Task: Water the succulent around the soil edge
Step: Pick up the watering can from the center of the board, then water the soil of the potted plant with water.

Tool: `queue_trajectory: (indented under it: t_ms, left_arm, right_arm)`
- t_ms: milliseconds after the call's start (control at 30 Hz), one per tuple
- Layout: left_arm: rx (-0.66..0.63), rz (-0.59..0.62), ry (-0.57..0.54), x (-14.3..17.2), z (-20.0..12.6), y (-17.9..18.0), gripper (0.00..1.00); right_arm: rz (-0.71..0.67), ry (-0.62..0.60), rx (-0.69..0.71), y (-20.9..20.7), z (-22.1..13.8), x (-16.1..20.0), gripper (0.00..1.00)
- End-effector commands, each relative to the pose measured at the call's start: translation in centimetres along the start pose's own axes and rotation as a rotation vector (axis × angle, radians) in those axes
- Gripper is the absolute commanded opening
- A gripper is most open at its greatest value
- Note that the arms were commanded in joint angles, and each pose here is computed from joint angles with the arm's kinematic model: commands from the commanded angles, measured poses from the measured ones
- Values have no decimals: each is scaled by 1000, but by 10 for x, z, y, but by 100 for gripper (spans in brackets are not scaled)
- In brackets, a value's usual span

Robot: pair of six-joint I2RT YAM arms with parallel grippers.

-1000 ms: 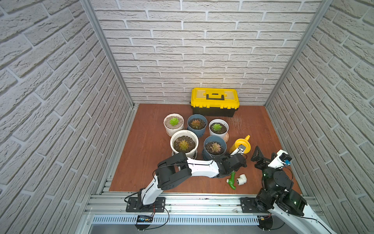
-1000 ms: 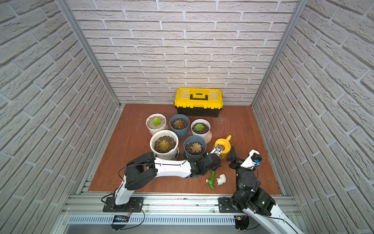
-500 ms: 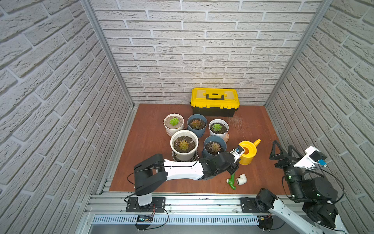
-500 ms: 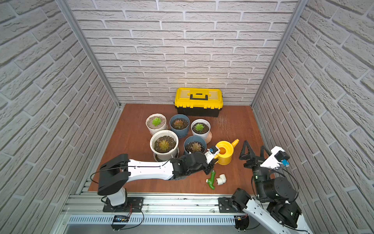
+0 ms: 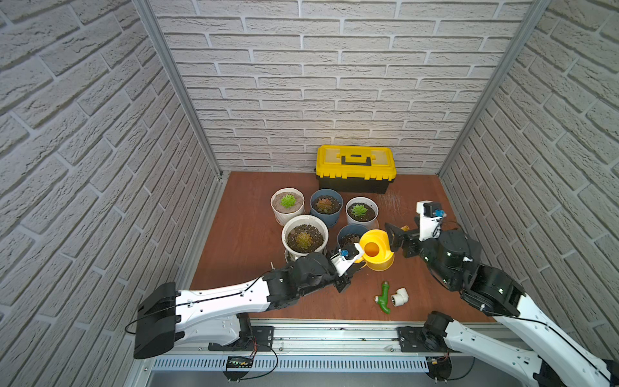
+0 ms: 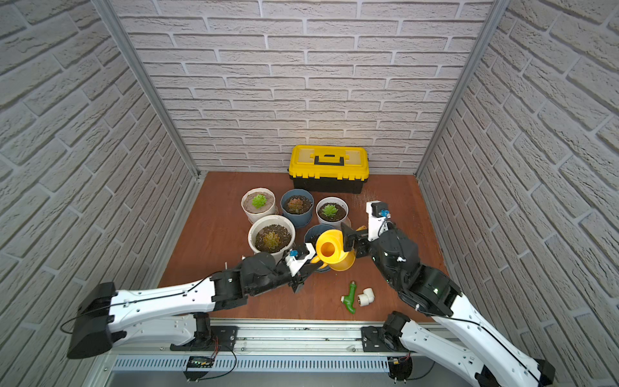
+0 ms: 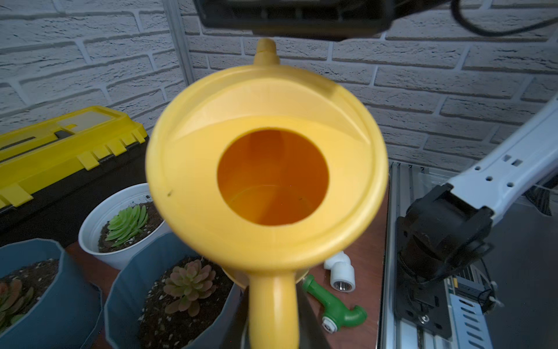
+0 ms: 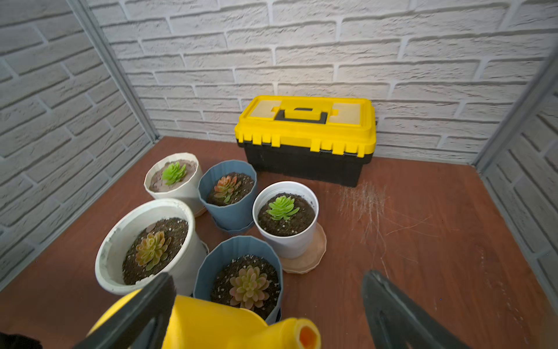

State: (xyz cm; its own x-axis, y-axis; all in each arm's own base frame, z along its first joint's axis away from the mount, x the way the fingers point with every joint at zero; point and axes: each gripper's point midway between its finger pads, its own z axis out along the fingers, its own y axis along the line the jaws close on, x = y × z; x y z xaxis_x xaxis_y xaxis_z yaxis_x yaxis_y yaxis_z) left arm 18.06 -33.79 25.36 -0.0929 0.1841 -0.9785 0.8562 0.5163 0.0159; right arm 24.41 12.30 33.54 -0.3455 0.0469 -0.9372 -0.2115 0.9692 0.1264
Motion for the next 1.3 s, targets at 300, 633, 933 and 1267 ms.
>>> queue_trajectory:
  t_ms: [300,633,933,1267]
  left_arm:
    - [-197,13,-274,-40,-87,43,0]
    - [-178,9,-473,-80,-122,41,0]
    - [-191,-7,-546,-89,-141,44,0]
    - [-227,8,-569,-95,-157,50,0]
  right_arm:
    - [120,85,-237,53,36,11,100]
    - [172,146,-273,65,59,42,100]
    - [143,164,-255,67,76,56,100]
    - [123,154,-300,80,92,63,100]
